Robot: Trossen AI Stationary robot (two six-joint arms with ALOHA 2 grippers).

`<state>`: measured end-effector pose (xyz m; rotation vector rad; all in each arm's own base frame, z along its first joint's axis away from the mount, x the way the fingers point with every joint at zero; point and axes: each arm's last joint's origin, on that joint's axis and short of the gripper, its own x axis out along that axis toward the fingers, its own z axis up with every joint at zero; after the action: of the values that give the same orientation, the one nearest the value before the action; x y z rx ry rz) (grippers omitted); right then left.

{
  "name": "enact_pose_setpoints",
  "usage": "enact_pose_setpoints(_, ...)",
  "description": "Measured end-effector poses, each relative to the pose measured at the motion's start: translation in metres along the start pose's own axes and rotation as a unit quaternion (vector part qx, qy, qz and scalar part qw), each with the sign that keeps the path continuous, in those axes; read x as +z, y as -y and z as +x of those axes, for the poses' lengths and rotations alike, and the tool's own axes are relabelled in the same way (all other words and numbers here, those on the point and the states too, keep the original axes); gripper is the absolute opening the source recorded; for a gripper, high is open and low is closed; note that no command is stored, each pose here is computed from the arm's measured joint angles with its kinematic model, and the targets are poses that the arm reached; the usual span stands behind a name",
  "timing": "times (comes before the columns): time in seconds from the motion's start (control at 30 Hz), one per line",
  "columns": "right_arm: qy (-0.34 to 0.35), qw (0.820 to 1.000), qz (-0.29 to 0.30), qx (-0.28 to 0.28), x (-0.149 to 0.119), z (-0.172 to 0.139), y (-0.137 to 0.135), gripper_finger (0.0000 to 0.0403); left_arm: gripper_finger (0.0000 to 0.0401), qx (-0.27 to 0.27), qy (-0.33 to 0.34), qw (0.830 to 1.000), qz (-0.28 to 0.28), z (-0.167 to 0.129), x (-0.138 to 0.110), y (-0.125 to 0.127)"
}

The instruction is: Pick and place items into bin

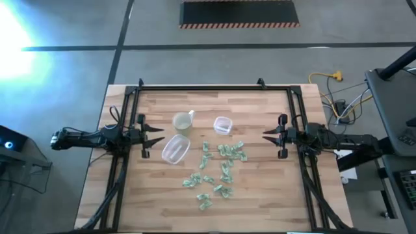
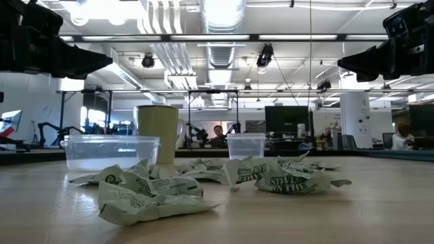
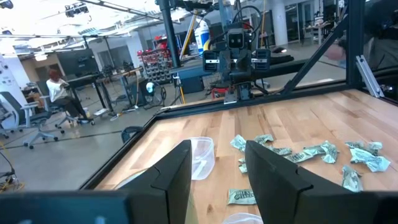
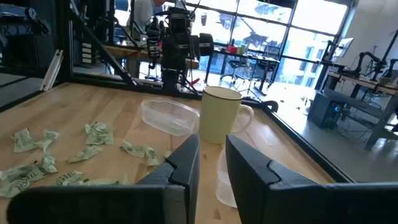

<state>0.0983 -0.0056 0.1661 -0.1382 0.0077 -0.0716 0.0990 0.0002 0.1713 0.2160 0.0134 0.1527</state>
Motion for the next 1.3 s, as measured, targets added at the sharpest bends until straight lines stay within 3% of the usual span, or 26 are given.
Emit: enact_pose_setpoints(1.3, 0.000, 1.000, 0.006, 0.000, 0.0001, 0.0000, 0.0000, 0.0068, 0.0135, 0.000, 0.000, 1.000, 0.000, 0.0000, 0.0000, 0.0000)
